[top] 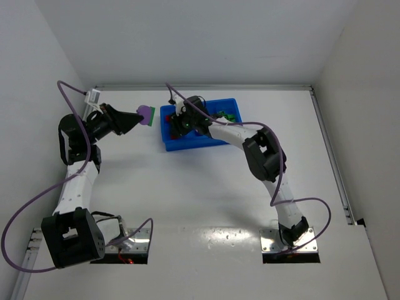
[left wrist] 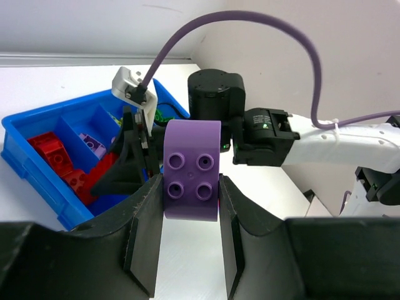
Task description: Sort the legos into containers by color
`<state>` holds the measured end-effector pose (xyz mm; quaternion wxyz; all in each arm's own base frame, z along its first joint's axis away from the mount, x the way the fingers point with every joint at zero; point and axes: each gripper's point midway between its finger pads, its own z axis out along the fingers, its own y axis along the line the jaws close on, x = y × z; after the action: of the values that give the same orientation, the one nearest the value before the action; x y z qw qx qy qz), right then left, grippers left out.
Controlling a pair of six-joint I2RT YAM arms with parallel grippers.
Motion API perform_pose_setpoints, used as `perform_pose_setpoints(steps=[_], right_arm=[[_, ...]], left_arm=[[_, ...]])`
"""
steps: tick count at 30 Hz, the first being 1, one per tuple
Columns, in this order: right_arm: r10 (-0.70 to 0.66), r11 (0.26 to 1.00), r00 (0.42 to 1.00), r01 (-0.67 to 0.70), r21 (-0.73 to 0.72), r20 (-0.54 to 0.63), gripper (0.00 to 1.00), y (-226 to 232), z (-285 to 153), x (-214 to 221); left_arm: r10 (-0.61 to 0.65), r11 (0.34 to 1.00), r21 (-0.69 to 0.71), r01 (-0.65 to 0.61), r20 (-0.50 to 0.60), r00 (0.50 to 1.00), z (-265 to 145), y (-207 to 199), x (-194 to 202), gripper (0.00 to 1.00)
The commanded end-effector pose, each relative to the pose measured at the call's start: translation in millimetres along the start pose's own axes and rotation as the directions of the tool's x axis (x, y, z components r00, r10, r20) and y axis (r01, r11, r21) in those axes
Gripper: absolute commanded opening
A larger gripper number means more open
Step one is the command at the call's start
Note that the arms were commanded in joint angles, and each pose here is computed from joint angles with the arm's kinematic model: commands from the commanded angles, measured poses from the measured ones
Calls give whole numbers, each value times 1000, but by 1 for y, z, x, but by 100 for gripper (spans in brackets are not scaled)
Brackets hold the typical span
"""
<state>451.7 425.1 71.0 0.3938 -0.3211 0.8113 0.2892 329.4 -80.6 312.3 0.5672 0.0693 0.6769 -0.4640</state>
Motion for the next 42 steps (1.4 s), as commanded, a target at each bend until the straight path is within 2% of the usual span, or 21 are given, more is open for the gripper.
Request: perform_pose_setpoints(steps=[1,2,3,6,9,13,14,16,17,18,19,21,22,24,27,35,39,42], right_arm=[[-56,997,993,51,56,107,45,-6,-6,-42],[-65,997,992,60,57,106,48,-6,-5,-40],[-65,996,992,58,69,107,59,-8,-5,-40],[-68,997,991,63,43,114,74,-2,-10,-45],[-35,997,993,42,-63,117,75,12,-25,-48],[16,963,976,44,-266,218,75,51,-70,-78],[40,934,976,39,-354,213,75,63,-84,-81],[62,900,969,48,-433,238,75,71,-112,-95],[93,850,976,25,-526,196,75,84,-126,-81],[107,828,974,22,-560,197,75,87,-137,-80],[92,811,956,90,-578,278,75,91,-160,-99],[143,763,963,40,-645,229,75,101,-177,-80],[142,758,954,68,-648,265,75,100,-185,-85],[176,727,957,32,-686,230,75,109,-196,-78],[205,715,945,32,-698,254,76,113,-203,-85],[253,681,944,-18,-732,213,79,133,-191,-97],[254,670,949,-33,-742,188,94,142,-179,-95],[249,662,950,-24,-749,189,97,151,-175,-97]], left_arm=[[61,998,7,-61,24,998,-3,-7,-11,0],[61,998,7,-61,24,998,-3,-7,-11,0],[61,998,7,-61,24,998,-3,-7,-11,0],[52,999,7,-52,24,998,-3,-6,-9,0],[48,999,16,-48,20,999,-4,-7,-7,0],[5,1000,29,-5,18,1000,-4,-7,-3,0],[3,999,32,-4,21,1000,-4,-8,-4,0],[-7,999,38,6,39,999,-4,-9,-9,0],[-9,999,44,7,44,999,-4,-11,-11,0],[-13,999,49,10,48,999,-4,-13,-12,0],[-44,998,46,42,43,998,-3,-10,-11,0],[-68,997,43,66,39,997,-1,-3,-7,0],[-73,996,46,71,41,996,-1,-2,-8,0],[-113,992,55,111,33,993,-1,2,2,0],[-159,986,57,159,5,987,2,10,12,0],[-147,979,128,157,-85,985,19,-13,37,0],[-138,978,138,155,-128,982,24,-19,51,0],[-136,977,143,155,-137,981,25,-21,54,0]])
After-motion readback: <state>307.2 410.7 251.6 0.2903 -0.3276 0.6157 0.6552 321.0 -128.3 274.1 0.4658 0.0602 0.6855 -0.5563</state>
